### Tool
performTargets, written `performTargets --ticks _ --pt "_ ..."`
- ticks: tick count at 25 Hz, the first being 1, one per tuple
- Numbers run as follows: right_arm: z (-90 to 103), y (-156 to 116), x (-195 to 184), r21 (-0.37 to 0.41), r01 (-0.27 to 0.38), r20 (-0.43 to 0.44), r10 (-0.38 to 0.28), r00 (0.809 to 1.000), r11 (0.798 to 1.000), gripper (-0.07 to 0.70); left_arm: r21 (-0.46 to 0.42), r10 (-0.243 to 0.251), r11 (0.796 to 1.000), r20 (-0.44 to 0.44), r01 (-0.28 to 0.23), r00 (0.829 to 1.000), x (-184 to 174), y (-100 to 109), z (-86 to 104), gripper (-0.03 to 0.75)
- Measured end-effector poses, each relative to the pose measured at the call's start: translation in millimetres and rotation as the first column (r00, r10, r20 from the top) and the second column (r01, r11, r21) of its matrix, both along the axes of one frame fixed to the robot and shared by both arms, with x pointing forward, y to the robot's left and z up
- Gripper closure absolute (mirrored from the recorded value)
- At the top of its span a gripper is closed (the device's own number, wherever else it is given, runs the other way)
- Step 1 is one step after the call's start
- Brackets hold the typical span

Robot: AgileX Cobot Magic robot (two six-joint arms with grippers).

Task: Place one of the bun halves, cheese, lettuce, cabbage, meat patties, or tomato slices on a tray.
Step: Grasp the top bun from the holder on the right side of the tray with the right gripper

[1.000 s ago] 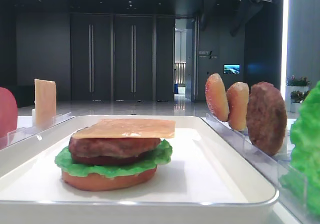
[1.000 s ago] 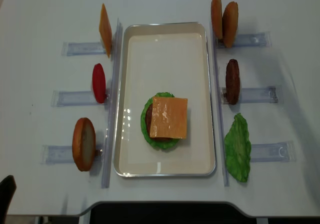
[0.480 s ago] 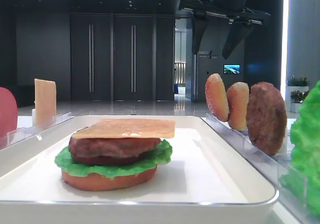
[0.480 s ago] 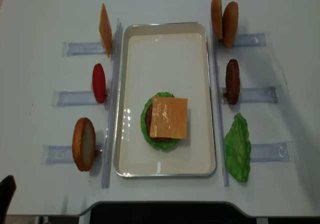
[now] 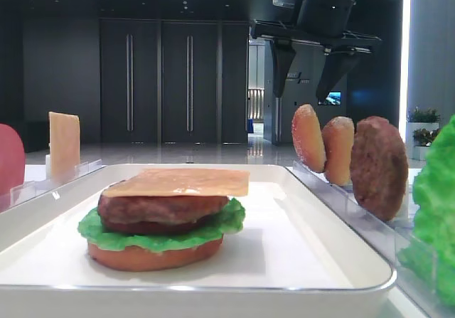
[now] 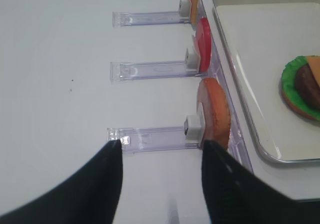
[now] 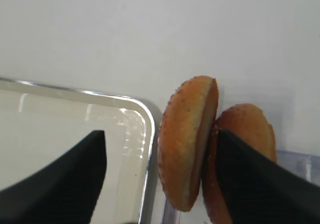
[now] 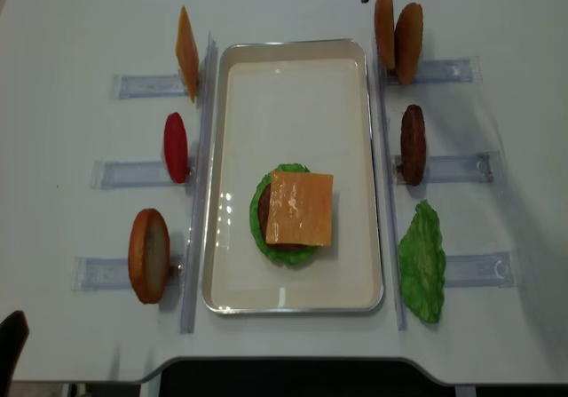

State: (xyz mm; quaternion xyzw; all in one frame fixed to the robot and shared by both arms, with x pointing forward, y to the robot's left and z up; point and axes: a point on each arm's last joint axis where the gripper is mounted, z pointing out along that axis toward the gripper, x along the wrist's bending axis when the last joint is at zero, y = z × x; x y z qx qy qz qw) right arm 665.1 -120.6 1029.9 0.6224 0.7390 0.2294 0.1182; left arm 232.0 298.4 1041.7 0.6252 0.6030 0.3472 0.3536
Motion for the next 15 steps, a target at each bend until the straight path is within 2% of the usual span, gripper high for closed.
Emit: performTargets --ticks 15 --pt "-2.4 1.4 4.7 0.007 -0.001 0.037 0.001 0.999 1.000 0.183 0.000 0.000 1.000 0.000 0.000 1.000 0.0 0.0 0.0 0.324"
